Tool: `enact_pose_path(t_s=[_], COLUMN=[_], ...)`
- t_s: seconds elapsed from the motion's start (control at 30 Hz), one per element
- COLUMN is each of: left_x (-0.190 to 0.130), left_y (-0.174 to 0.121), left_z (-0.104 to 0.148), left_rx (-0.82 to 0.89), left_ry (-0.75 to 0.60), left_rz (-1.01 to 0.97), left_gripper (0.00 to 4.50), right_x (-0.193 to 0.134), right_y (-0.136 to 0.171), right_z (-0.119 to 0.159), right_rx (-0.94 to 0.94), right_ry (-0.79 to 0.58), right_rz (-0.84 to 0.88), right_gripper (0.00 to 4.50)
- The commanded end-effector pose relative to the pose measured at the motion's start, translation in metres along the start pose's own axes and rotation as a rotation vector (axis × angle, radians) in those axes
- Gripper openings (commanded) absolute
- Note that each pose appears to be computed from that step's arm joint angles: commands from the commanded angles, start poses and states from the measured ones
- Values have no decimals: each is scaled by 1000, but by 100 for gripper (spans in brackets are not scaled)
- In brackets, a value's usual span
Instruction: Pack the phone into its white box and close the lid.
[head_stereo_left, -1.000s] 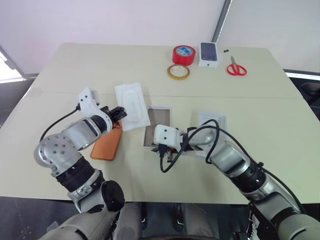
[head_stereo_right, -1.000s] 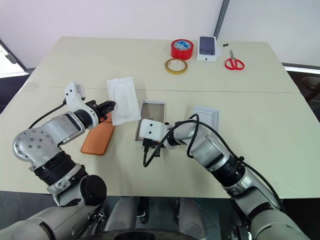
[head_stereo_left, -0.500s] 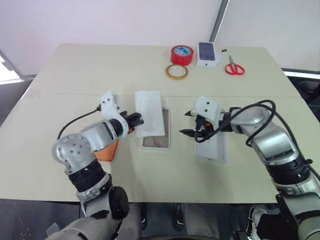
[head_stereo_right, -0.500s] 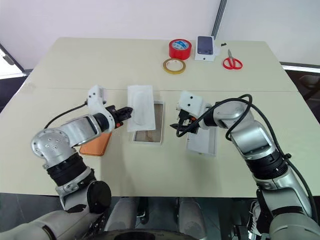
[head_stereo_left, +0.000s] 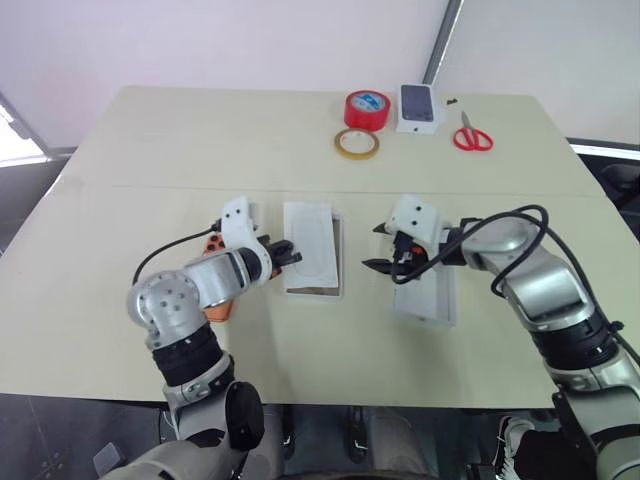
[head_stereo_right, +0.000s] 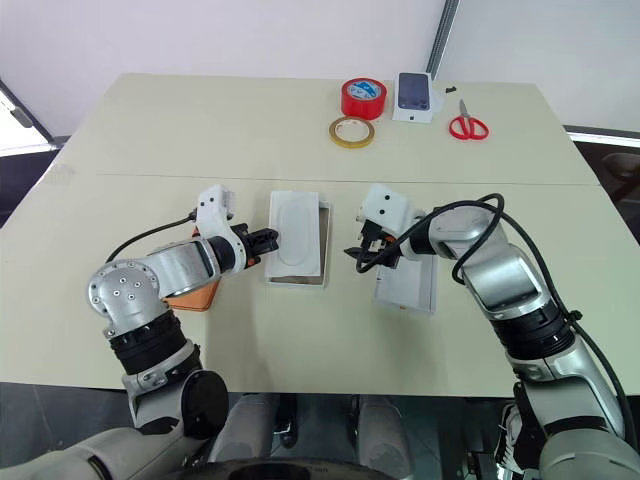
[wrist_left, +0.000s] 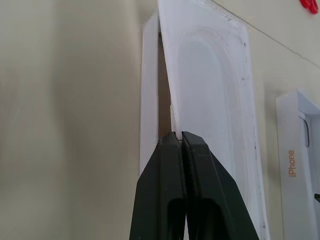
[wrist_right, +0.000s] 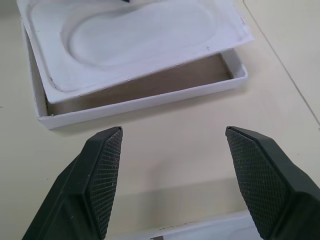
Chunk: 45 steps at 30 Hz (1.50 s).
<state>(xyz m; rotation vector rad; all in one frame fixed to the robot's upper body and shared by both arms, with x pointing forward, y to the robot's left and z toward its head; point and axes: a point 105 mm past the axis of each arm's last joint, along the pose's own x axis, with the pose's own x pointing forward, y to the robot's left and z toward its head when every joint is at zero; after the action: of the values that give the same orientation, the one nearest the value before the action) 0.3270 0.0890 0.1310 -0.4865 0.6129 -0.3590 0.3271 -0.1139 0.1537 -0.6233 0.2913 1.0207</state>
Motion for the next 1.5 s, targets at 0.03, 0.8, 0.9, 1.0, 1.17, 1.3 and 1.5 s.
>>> enact_pose_path(t_s=[0.03, 0.8, 0.9, 1.0, 1.17, 1.3, 1.5], left_x=[1, -4, -9, -15, -28, -43, -73], left_y=[-9, -11, -13, -14, -9, 2, 44], left_z=[-1, 6, 13, 22, 42, 59, 66], left_rx=[39, 41, 38, 44, 71, 108, 384], left_ry=[11, -16, -44, -77, -139, -209, -265], left_rz=[-16, -42, -71, -91, -98, -84, 33], left_gripper=[0, 335, 381, 381, 386, 386, 386], right_x=[-7, -2, -1, 1, 8, 23, 58], right_y=[-4, -9, -13, -14, -19, -15, -7], right_z=[7, 6, 11, 14, 21, 39, 55], right_rx=[6, 5, 5, 7, 32, 36, 59], right_ry=[-57, -72, -85, -92, -94, -128, -106], right_rz=[-14, -34, -44, -46, -75, -60, -72], right_gripper=[343, 347, 347, 347, 162, 5, 5])
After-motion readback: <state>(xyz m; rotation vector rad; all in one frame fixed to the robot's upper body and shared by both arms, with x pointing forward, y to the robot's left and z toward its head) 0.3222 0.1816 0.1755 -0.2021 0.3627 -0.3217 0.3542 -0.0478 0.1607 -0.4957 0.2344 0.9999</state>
